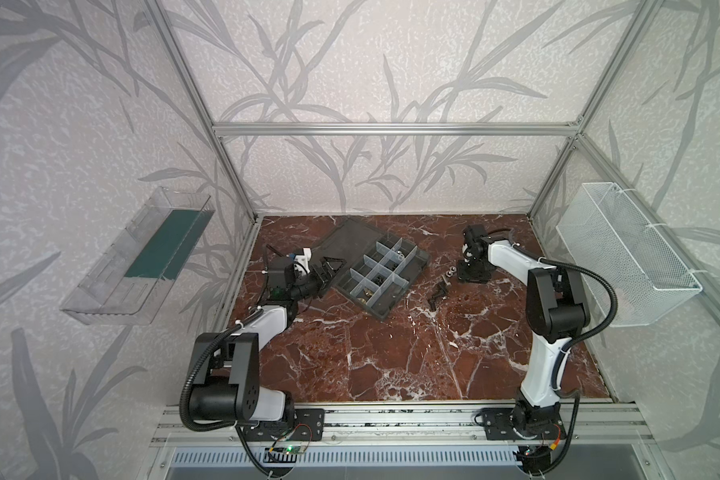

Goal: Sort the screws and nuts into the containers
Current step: 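Lower the right gripper and close it on a silver hex nut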

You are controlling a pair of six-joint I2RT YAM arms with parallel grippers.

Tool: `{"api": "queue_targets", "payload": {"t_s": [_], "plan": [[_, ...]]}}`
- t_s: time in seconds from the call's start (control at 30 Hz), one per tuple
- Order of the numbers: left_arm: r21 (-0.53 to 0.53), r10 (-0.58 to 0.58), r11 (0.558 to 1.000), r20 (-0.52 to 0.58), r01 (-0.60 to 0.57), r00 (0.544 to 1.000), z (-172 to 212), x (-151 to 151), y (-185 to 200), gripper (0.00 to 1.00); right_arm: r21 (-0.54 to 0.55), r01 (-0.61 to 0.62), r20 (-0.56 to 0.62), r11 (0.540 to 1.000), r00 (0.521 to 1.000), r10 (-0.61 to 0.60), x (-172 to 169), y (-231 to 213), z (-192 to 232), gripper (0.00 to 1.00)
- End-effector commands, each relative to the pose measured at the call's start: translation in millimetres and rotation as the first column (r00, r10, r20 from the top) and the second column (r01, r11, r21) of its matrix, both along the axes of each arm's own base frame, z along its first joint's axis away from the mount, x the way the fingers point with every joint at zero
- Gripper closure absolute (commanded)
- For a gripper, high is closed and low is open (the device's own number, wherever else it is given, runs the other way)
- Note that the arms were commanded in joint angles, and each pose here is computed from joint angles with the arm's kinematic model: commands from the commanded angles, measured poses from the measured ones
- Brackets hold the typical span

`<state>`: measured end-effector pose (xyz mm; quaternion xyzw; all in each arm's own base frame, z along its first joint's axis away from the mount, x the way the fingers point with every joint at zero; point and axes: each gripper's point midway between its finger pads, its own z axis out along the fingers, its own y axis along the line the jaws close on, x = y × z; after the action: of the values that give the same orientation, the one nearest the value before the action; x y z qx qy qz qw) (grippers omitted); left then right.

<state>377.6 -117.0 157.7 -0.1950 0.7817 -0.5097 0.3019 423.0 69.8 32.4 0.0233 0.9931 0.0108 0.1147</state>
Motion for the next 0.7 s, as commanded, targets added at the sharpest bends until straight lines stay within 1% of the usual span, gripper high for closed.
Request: {"api": "queue_targets", "payload": {"t_s": [0.0,0.5,0.67], "plan": [[-0.004,-0.010,1.000,0.042,0.010,0.999,14,5,-2,0.01,0.014,0.005,-0.014,1.000,1.000,-0.005,1,3,-6,0.49],[0.008,0.013,1.000,0.017,-0.013,1.000,10,3,1,0.00,0.025,-0.006,-0.030,1.000,1.000,0.007,13,8,-25,0.55],[0.043,0.032,0.999,-0.019,-0.031,0.999,5,1,5,0.01,0.020,-0.012,-0.040,1.000,0.999,0.013,16,9,-29,0.57]]}}
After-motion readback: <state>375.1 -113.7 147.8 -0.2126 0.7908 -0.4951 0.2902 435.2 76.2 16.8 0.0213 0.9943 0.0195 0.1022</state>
